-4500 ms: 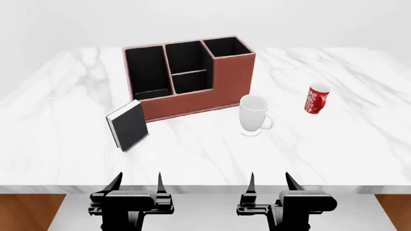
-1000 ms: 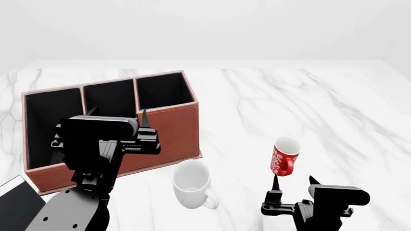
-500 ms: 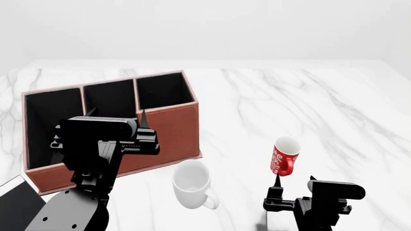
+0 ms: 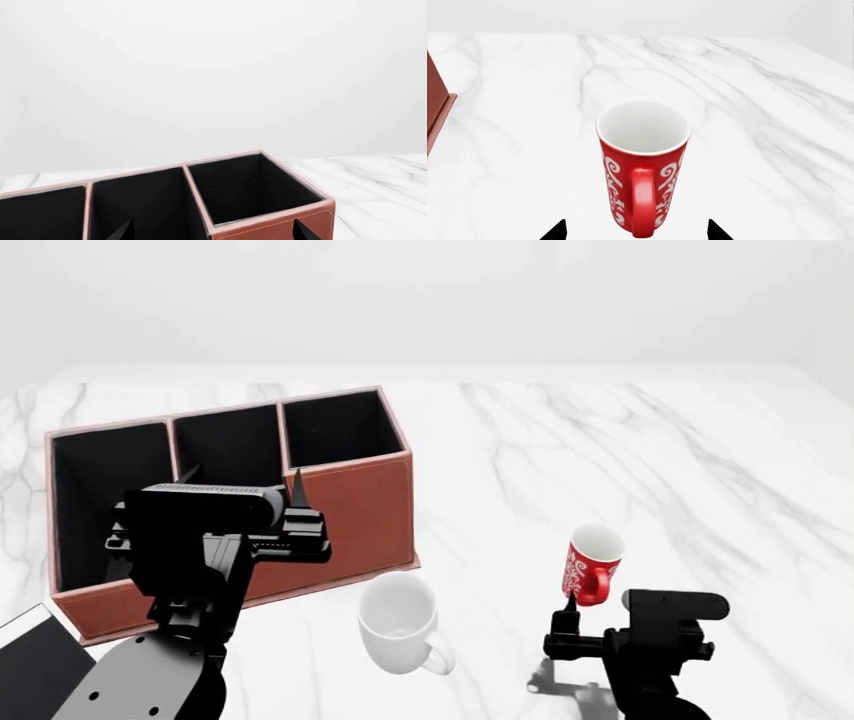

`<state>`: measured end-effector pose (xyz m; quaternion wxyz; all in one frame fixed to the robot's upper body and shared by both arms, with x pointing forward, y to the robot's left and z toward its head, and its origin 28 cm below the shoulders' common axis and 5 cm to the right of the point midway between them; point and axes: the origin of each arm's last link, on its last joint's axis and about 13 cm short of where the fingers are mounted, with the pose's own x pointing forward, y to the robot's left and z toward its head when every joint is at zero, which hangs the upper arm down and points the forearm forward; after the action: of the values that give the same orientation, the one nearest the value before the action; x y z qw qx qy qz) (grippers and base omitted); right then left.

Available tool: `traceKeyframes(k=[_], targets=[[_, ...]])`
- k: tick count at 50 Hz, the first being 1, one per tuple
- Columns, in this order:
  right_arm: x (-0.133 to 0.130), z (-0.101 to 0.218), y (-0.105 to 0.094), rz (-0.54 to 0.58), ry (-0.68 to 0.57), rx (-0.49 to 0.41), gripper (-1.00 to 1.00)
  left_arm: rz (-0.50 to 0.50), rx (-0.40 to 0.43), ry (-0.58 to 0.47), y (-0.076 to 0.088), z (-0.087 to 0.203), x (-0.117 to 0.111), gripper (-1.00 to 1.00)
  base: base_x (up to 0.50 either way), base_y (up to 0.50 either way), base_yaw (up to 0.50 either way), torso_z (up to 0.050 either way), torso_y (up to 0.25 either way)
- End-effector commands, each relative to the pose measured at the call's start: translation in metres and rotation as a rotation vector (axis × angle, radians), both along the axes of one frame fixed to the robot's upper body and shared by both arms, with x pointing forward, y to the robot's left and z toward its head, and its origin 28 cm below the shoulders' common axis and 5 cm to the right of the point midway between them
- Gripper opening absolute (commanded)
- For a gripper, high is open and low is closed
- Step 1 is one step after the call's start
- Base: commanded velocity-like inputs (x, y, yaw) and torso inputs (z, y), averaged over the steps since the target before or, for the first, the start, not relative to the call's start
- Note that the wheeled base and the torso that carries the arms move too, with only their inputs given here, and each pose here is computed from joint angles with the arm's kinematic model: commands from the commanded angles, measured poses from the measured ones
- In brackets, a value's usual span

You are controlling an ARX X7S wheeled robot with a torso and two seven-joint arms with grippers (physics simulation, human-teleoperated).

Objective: Pick up the red mug and place it to the right of the caddy.

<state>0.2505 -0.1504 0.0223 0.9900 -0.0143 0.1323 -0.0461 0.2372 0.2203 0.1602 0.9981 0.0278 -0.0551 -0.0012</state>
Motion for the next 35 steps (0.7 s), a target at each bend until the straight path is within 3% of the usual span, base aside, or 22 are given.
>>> traceKeyframes(k=[1,13,14,35], targets=[[0.012,0.002,-0.002,-0.007,0.014,-0.021,1.0,0.002,0.0,-0.001,0.001,0.0,0.0,1.0,0.0,0.0,0.0,0.0,0.0],[0.024,0.0,-0.003,0.001,0.036,-0.021,1.0,0.002,0.001,0.002,0.0,-0.001,0.0,1.0,0.0,0.0,0.0,0.0,0.0],[0.025,-0.001,-0.003,-0.021,0.033,-0.014,-1.0,0.003,0.002,0.002,0.0,-0.001,0.0,1.0,0.0,0.0,0.0,0.0,0.0],[0.023,-0.002,-0.002,0.016,0.036,-0.029,-1.0,0.005,-0.001,0.009,0.001,-0.004,0.001,1.0,0.0,0.0,0.0,0.0,0.0]])
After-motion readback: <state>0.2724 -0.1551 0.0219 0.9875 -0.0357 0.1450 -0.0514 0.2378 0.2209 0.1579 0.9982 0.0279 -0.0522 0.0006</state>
